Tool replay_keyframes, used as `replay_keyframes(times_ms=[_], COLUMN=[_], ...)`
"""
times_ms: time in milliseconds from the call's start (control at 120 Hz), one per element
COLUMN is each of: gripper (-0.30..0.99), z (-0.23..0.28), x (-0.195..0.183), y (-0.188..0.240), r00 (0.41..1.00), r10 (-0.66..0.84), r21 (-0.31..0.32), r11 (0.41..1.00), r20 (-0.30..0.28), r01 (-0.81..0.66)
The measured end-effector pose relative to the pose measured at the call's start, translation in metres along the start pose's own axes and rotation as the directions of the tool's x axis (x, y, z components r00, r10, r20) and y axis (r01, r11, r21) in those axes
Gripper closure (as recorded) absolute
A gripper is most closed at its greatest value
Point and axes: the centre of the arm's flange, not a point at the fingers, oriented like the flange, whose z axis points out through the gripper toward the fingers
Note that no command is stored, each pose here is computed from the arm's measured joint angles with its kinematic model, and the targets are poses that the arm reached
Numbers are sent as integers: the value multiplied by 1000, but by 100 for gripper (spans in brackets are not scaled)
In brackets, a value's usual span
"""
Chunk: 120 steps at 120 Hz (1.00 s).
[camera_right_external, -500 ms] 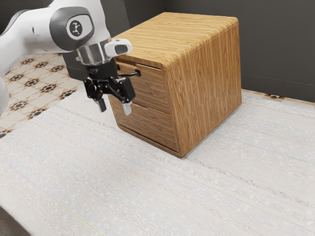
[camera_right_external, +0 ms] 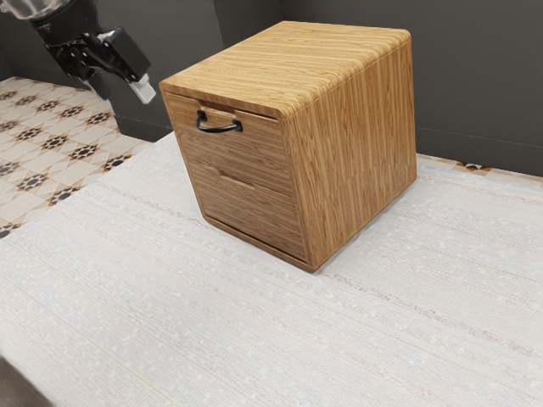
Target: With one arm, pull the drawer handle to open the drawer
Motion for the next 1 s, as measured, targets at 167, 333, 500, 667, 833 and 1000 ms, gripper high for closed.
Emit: replay_keyframes(times_ms=[167,333,500,667,833,1000], gripper=[0,0,0,0,0,0], z=[41,116,160,170,174,175], x=[10,36,45,43,41,45], y=[-19,-1,-20,-35,-40,-30], r00=[971,839,718,620,525,426], r10=[224,505,652,749,828,895], r21=[12,-37,-111,-157,-200,-213], r11=[974,860,754,659,558,446], r20=[80,203,242,233,195,135], r01=[-226,-509,-647,-736,-805,-869])
